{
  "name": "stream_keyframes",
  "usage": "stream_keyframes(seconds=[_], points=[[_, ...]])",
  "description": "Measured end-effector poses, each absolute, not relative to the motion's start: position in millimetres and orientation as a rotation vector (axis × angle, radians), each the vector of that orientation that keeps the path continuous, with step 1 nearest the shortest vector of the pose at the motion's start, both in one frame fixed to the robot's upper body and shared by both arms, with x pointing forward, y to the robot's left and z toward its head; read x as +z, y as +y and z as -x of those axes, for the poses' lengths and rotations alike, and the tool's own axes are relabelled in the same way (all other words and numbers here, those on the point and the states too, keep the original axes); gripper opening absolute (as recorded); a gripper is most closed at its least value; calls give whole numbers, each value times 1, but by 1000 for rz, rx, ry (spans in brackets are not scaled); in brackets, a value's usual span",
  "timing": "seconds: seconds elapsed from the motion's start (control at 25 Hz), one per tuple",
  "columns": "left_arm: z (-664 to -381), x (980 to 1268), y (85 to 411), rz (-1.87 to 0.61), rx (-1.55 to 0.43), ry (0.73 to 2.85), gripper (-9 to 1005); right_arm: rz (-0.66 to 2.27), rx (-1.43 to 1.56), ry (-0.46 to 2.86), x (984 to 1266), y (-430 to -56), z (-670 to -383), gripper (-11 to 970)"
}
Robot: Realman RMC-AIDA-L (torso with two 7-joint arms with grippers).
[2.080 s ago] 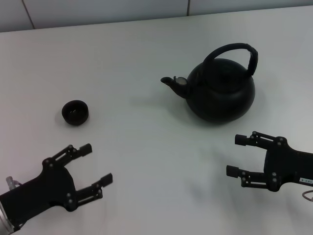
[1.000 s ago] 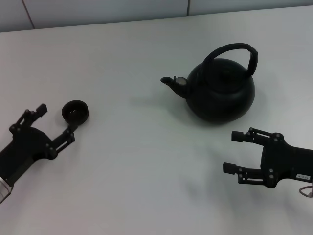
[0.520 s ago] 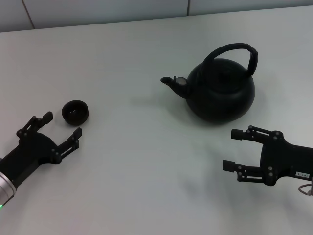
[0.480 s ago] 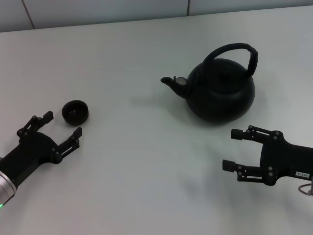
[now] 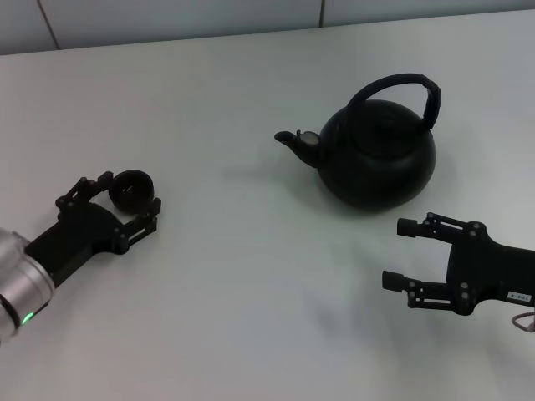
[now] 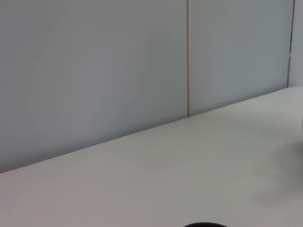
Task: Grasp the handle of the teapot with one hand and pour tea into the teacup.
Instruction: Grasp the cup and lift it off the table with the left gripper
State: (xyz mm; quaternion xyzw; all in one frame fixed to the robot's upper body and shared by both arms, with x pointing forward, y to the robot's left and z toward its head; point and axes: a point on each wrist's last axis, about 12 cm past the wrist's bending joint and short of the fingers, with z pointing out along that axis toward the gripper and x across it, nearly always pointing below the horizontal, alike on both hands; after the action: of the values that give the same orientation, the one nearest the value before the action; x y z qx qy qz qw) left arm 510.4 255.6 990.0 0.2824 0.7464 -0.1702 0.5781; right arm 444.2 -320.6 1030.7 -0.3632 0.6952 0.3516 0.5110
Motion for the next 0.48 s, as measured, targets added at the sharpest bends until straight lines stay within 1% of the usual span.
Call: stream_keyframes(seconds=[0.16,0.48], points=[[-517,991,251,-666,-393,1756,862,869,847,1673,1031,-321,-443,818],[-519,992,250,-655,-393,1755,862,867,845,1674,1031,-322,-443,818]])
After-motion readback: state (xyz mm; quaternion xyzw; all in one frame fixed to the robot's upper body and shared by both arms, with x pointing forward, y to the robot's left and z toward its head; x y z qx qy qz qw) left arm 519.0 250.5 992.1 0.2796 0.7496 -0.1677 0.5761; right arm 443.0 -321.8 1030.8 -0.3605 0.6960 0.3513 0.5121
